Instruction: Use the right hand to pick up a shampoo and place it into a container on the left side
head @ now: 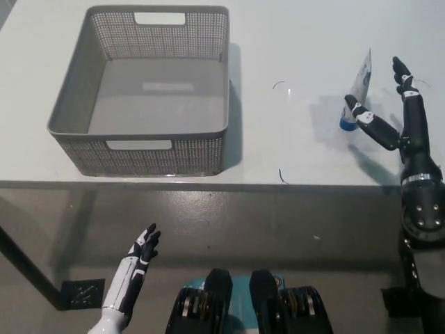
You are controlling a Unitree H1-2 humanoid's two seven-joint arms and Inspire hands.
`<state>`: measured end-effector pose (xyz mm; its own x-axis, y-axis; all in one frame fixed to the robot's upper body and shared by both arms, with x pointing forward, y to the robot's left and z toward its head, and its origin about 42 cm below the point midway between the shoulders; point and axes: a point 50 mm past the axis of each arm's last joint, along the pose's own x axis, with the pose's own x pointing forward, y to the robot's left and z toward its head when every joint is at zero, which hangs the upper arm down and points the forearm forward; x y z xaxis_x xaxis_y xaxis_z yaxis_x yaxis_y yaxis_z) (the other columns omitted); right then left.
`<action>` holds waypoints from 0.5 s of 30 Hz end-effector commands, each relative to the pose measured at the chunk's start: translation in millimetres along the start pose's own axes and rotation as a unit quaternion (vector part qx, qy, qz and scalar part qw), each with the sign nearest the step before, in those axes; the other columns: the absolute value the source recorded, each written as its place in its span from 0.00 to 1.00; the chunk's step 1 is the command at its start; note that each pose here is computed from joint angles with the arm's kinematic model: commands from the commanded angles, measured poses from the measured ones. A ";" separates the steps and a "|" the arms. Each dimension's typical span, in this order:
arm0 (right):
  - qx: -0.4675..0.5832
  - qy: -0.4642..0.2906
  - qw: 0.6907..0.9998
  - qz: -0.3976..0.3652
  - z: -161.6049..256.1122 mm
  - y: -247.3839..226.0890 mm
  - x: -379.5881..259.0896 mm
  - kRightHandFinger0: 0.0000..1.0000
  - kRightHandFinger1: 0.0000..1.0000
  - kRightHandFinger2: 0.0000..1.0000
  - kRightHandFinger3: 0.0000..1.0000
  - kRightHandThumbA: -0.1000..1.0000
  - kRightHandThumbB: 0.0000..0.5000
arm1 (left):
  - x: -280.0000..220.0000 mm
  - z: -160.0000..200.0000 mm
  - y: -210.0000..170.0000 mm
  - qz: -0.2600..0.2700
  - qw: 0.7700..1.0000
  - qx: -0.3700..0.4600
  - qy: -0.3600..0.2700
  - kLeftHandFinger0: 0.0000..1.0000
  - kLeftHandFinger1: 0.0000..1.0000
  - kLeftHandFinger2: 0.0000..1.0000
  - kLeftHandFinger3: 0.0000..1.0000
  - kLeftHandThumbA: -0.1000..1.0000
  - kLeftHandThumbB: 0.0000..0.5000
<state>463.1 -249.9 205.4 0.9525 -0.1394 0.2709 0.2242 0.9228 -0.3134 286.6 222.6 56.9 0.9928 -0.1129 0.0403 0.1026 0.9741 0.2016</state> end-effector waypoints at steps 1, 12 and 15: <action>0.001 -0.044 0.998 -0.042 21.3 -10.7 28.7 1.00 1.00 1.00 1.00 0.81 0.78 | 0.7 6.0 0.6 -0.008 1.000 0.002 -0.023 1.00 1.00 1.00 1.00 1.00 0.25; -0.010 -0.008 0.999 -0.032 11.7 3.6 51.3 1.00 1.00 1.00 1.00 0.78 0.75 | 2.6 4.0 1.6 -0.010 1.000 0.008 -0.026 1.00 1.00 1.00 1.00 1.00 0.22; -0.008 -0.004 0.999 -0.034 9.9 6.6 56.1 1.00 1.00 1.00 1.00 0.77 0.77 | 3.1 3.6 1.1 -0.012 1.000 0.004 -0.024 1.00 1.00 1.00 1.00 1.00 0.22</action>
<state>498.0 -250.2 188.7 0.9662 -0.1954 0.1684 0.2430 0.9085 -0.3399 284.9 222.6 52.1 0.9930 -0.1155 0.0248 0.1081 0.9733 0.2023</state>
